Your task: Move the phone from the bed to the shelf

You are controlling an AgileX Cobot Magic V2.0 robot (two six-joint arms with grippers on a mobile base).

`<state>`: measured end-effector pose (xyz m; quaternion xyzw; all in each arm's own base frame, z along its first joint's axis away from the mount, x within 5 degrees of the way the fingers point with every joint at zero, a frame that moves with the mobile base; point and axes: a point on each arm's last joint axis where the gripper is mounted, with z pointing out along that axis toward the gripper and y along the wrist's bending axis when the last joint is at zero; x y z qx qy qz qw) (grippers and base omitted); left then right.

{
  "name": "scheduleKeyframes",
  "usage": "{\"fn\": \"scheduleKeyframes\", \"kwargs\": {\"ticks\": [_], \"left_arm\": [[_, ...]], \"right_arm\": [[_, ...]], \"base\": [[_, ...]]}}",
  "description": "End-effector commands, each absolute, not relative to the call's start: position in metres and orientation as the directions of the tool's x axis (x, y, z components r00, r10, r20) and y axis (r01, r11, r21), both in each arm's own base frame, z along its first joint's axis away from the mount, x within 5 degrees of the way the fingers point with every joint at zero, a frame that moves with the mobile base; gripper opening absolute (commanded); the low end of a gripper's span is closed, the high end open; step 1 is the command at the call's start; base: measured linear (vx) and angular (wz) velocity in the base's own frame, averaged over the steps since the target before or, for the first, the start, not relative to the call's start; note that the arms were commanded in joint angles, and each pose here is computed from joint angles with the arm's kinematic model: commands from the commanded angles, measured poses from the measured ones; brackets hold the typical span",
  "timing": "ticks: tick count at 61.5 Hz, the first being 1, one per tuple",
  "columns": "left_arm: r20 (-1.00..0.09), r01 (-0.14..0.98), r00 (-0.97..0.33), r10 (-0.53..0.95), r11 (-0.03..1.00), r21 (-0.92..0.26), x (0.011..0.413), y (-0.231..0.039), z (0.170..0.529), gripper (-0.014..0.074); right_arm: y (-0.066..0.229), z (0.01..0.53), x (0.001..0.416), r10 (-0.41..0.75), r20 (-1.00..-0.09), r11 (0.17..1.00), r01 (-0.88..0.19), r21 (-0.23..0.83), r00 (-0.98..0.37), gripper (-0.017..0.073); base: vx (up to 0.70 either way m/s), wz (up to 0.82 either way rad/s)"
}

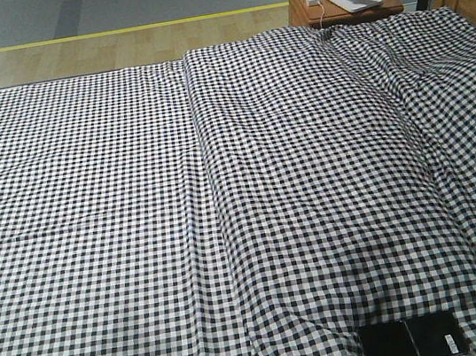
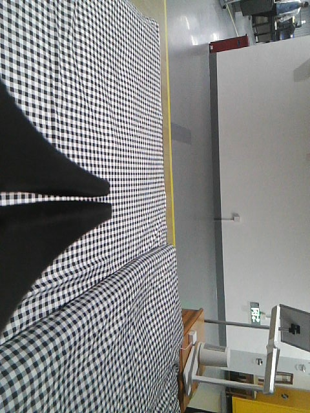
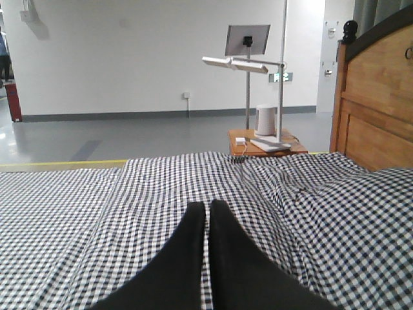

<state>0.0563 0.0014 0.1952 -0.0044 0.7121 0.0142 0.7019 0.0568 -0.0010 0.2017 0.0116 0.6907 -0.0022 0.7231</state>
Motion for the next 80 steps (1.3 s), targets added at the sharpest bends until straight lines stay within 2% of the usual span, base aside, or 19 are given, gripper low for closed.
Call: {"fn": "scheduleKeyframes", "kwargs": {"ticks": [1,10,23,36,44,56,65,74,80], "left_arm": [[-0.996,-0.024,0.089,-0.002,1.0,-0.004,0.054,0.001,0.211,0.0001],[-0.996,-0.024,0.089,-0.002,1.0,-0.004,0.054,0.001,0.211,0.0001],[-0.996,-0.024,0.089,-0.002,1.0,-0.004,0.054,0.001,0.211,0.0001],[-0.996,-0.024,0.089,-0.002,1.0,-0.004,0.054,0.001,0.211,0.0001],[-0.996,-0.024,0.089,-0.002,1.0,-0.004,0.054,0.001,0.211,0.0001],[-0.996,-0.024,0.089,-0.002,1.0,-0.004,0.054,0.001,0.211,0.0001],[-0.996,-0.024,0.089,-0.002,1.0,-0.004,0.054,0.001,0.211,0.0001],[-0.996,-0.024,0.089,-0.002,1.0,-0.004,0.054,0.001,0.211,0.0001],[-0.996,-0.024,0.089,-0.002,1.0,-0.004,0.054,0.001,0.211,0.0001]], "right_arm": [[-0.003,0.212,0.055,-0.005,-0.982,0.999,0.037,0.002,0.188,-0.0005],[-0.004,0.224,0.052,-0.01,-0.952,0.999,0.05,0.005,0.306,-0.0005],[-0.005,0.26,0.038,-0.025,-0.838,0.997,0.072,0.017,0.546,-0.0005],[-0.004,0.315,0.018,-0.077,-0.756,0.995,0.097,-0.017,0.65,-0.0005],[-0.003,0.354,0.01,-0.092,-0.767,0.994,0.098,-0.039,0.635,-0.0005],[-0.001,0.402,0.027,-0.084,-0.884,0.996,0.058,-0.064,0.46,-0.0005],[0.001,0.42,0.061,-0.081,-0.969,0.997,0.019,-0.079,0.234,0.0004],[0.001,0.419,0.097,-0.079,-0.997,0.997,-0.016,-0.08,0.011,0.0045],[0.001,0.408,0.121,-0.078,-0.991,0.997,-0.029,-0.076,-0.105,0.0111]], "base": [[0.0,0.0],[0.0,0.0],[0.0,0.0],[0.0,0.0],[0.0,0.0],[0.0,0.0],[0.0,0.0],[0.0,0.0],[0.0,0.0]]}}
